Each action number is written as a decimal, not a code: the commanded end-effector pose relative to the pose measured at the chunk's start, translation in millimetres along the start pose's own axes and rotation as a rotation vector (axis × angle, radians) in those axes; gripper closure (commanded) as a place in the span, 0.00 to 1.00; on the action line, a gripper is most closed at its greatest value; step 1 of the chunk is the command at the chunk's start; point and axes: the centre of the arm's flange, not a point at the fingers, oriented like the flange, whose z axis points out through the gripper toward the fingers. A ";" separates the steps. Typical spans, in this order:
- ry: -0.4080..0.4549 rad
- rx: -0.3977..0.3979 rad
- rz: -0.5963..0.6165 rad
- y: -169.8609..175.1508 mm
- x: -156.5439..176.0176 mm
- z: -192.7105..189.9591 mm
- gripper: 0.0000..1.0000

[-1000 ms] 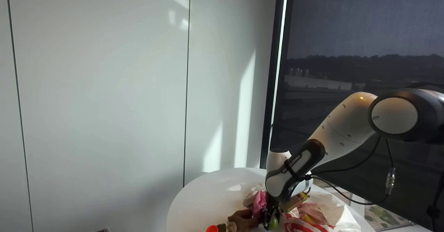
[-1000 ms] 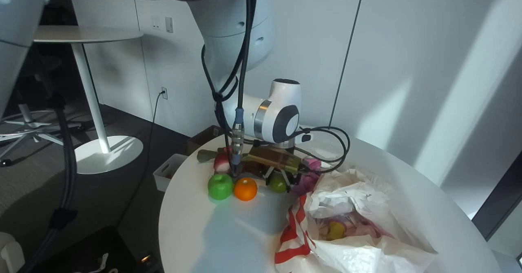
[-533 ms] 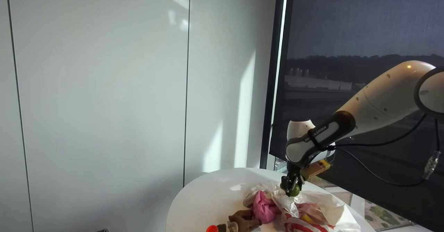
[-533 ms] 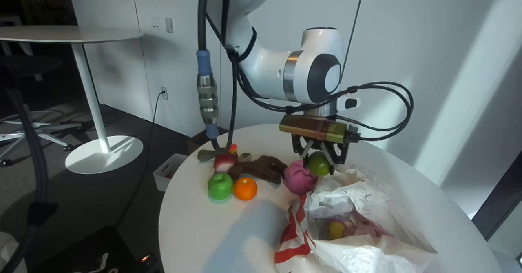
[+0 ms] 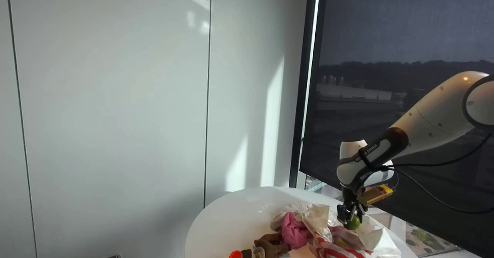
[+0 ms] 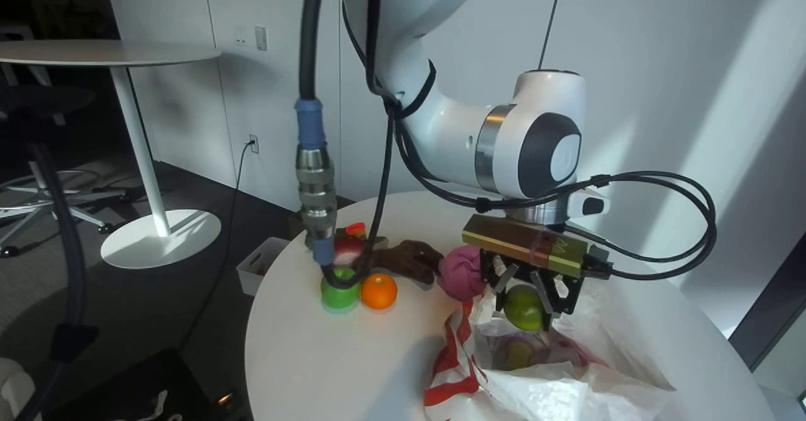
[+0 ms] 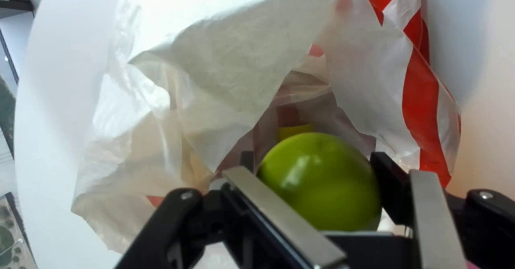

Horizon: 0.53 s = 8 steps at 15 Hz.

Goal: Put the items, which are on the table, inside the plastic

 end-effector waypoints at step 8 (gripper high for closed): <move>0.097 -0.021 -0.022 7.7 8.7 20.1 0.00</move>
